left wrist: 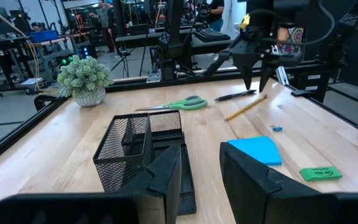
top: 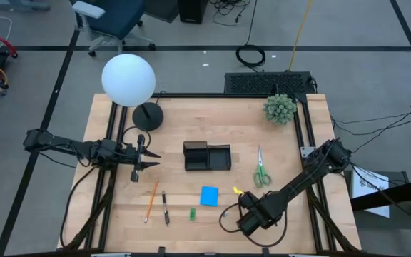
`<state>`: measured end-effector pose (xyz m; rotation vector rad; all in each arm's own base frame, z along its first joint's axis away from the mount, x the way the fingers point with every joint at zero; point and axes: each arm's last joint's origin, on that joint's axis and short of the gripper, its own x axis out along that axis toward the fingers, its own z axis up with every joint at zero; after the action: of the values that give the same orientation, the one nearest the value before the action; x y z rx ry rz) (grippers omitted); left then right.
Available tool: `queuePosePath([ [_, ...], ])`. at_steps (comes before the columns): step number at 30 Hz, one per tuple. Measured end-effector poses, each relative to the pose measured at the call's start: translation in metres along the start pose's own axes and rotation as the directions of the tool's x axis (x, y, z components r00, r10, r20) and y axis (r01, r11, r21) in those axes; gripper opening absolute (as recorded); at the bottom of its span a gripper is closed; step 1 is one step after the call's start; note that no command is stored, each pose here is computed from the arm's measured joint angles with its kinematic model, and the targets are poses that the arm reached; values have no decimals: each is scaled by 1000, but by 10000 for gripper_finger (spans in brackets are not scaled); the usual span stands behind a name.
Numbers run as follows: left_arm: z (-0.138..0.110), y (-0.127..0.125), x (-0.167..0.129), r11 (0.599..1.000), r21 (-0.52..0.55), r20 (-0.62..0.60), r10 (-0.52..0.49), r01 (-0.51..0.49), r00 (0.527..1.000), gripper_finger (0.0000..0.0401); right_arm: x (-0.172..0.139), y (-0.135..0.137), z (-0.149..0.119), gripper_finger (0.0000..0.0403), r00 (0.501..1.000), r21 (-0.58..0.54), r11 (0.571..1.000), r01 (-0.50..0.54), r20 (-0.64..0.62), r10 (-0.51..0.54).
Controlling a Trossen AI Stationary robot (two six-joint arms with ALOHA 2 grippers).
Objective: Pick and place office supplies into organizer
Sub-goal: Put the yellow pencil into the black desk organizer
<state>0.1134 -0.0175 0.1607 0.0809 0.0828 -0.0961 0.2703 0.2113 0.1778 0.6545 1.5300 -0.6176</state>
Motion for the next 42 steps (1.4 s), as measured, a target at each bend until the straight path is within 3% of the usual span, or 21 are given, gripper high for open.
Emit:
queuePosePath([
  [8,0,0,0,1000,0,0,0,0,1000,115,16,0,3,139,998,19,998,-58,3,58],
  [42,0,0,0,1000,0,0,0,0,1000,115,39,-4,6,139,998,26,999,-39,-48,40],
])
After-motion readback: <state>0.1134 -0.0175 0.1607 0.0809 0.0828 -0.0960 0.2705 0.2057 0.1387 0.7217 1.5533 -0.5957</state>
